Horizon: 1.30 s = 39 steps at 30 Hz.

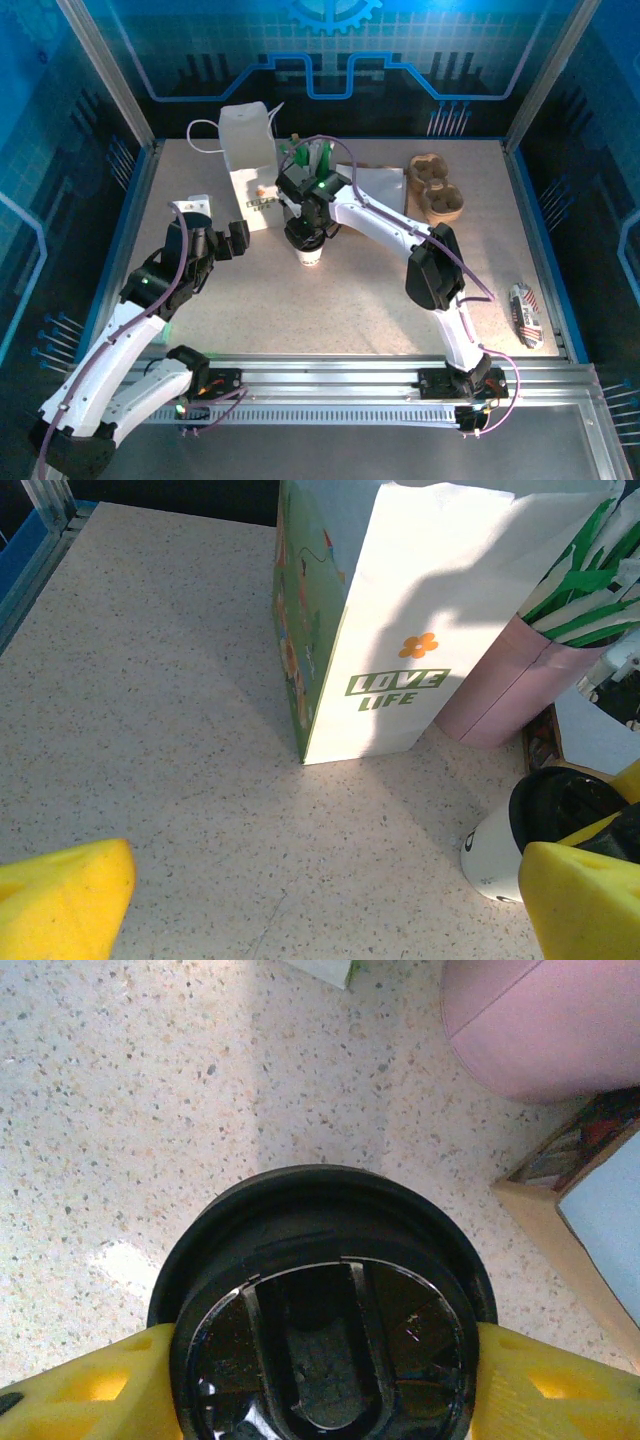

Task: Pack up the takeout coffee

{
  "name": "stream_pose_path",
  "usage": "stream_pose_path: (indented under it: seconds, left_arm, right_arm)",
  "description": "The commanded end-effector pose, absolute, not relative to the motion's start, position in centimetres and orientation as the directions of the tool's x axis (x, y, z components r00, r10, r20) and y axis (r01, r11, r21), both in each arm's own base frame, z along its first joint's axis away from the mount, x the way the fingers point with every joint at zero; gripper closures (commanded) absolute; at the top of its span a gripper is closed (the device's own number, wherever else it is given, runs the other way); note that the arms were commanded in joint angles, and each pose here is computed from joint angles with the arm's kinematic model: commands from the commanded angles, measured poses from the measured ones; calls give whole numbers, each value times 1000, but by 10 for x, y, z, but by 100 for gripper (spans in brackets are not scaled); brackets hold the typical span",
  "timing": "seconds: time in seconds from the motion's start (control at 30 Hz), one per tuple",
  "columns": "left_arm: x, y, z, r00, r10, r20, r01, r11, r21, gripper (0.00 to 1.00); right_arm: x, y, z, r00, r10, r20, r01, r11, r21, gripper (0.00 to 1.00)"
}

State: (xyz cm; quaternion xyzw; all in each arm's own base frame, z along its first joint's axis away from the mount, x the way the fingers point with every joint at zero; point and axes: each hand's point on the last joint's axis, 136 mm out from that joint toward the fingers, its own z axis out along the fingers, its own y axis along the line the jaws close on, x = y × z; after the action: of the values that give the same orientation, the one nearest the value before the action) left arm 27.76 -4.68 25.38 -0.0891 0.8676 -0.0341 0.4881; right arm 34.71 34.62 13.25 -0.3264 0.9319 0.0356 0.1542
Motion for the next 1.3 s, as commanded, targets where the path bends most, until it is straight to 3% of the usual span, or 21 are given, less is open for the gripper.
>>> stream_pose_path:
  seconds: [0.0, 0.2, 0.6, 1.27]
  left_arm:
    - [277, -46, 258, -500, -181, -847, -113, 983, -143, 1]
    - [277, -45, 258, -497, -182, -848, -115, 983, -143, 1]
    - [278, -49, 258, -500, -184, -846, -101, 983, -154, 1]
    - [279, -49, 255, -511, -185, -840, -104, 983, -153, 1]
  right_arm:
    - [324, 317, 107, -772, -627, -109, -622, 779, -76, 38]
    - [328, 309, 152, -764, -621, -178, -614, 783, -98, 38]
    - [312, 225, 168, -833, -504, -229, -495, 863, -101, 38]
    - [300, 157, 127, -916, -323, -239, -323, 946, -41, 36]
